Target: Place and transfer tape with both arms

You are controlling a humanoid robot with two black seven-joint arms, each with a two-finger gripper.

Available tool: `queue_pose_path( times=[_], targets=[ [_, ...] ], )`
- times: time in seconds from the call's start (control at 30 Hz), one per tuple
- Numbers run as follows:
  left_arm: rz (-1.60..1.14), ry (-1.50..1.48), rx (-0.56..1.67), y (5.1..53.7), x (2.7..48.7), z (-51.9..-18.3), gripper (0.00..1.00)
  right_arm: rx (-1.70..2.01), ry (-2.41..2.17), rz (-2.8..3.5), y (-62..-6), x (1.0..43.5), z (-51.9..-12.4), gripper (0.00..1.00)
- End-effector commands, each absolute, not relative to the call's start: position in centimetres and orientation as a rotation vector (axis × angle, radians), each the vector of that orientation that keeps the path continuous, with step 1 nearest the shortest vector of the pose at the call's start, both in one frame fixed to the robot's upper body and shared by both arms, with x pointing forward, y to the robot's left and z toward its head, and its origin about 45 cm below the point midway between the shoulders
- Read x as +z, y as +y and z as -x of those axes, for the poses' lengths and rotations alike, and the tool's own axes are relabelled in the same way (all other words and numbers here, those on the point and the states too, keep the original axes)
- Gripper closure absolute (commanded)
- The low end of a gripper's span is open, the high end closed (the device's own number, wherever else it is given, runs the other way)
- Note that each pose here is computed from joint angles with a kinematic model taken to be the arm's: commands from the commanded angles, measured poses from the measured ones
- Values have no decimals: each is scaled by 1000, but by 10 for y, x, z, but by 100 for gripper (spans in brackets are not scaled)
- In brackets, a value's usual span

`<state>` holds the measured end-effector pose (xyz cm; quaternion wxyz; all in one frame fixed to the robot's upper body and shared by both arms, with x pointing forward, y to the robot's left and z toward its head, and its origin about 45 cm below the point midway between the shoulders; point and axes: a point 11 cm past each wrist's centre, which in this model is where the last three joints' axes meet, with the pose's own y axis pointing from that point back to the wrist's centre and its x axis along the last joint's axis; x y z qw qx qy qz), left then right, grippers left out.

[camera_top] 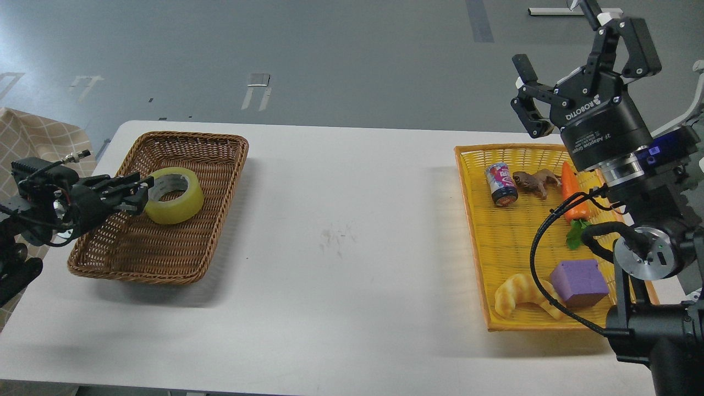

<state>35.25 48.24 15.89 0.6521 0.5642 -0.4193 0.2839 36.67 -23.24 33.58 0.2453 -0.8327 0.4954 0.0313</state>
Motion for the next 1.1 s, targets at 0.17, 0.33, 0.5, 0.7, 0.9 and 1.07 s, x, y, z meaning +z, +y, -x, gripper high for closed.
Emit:
queue_pose_path(
  times=[0.17,0.33,0.5,0.7,0.9,1.07],
  targets=[
    [-1226,-910,728,478,160,-356,2,87,1361,2268,-234,334,-367,0],
    [-954,-842,1022,439,175,-380,2,81,1356,2263,-234,336,-367,0],
    [-566,-669,1261,396,233,-414,2,58,1336,2264,-232,344,-369,0],
    [-205,-432,1322,362,286,-430,1,32,1317,2276,-227,353,-373,0],
    [167,-252,1143,276,323,-419,1,5,1278,2296,-216,368,-384,0],
    [333,-199,1149,255,342,-426,1,-16,1221,2343,-195,382,-399,0]
  ],
)
